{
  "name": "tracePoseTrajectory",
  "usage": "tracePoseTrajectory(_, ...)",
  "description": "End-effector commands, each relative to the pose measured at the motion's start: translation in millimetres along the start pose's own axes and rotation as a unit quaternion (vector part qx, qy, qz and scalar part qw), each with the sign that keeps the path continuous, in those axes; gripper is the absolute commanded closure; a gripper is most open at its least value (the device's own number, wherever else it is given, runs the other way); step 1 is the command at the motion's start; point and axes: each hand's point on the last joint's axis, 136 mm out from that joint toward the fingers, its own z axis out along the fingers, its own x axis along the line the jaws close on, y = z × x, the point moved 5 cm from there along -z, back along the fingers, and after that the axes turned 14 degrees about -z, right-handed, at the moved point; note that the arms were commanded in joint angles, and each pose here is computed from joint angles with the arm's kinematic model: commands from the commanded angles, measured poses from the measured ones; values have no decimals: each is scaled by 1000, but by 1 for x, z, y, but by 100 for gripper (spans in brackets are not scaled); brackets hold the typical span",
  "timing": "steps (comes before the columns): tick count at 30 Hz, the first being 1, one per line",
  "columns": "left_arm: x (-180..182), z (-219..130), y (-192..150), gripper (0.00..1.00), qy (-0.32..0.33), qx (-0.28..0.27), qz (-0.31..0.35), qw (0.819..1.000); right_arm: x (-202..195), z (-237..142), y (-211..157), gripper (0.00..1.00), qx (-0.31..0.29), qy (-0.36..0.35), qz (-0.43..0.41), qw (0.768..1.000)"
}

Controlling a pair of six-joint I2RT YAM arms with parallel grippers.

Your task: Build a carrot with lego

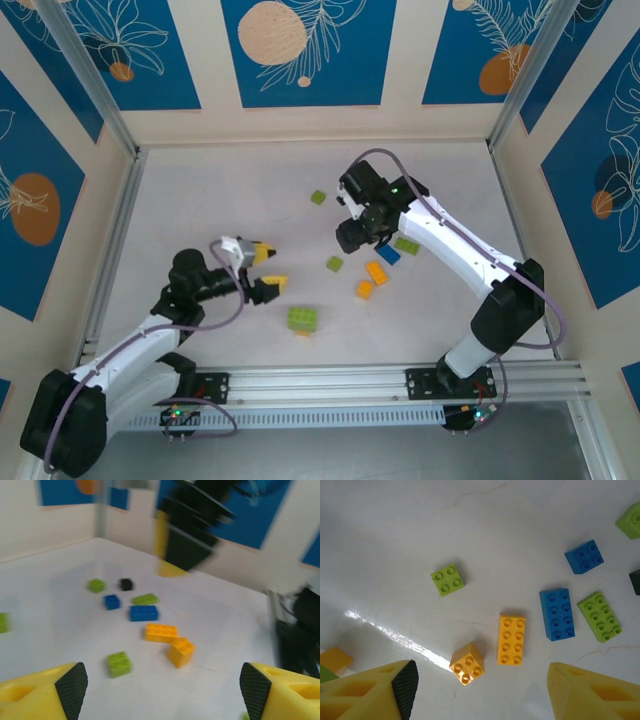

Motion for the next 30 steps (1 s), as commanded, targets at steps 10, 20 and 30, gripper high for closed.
tracePoseTrajectory(10, -18, 19, -27, 17, -22, 60, 95, 993, -11, 33, 54, 30, 18, 52, 26, 998)
tracePoseTrajectory(20, -7, 34, -38, 16, -30, 87, 57, 994, -6, 54, 51, 32, 0, 95, 21, 995)
tracePoseTrajectory(30, -34, 31, -62, 16, -60, 67, 73, 993, -6, 63, 33, 34, 2, 108, 17, 994)
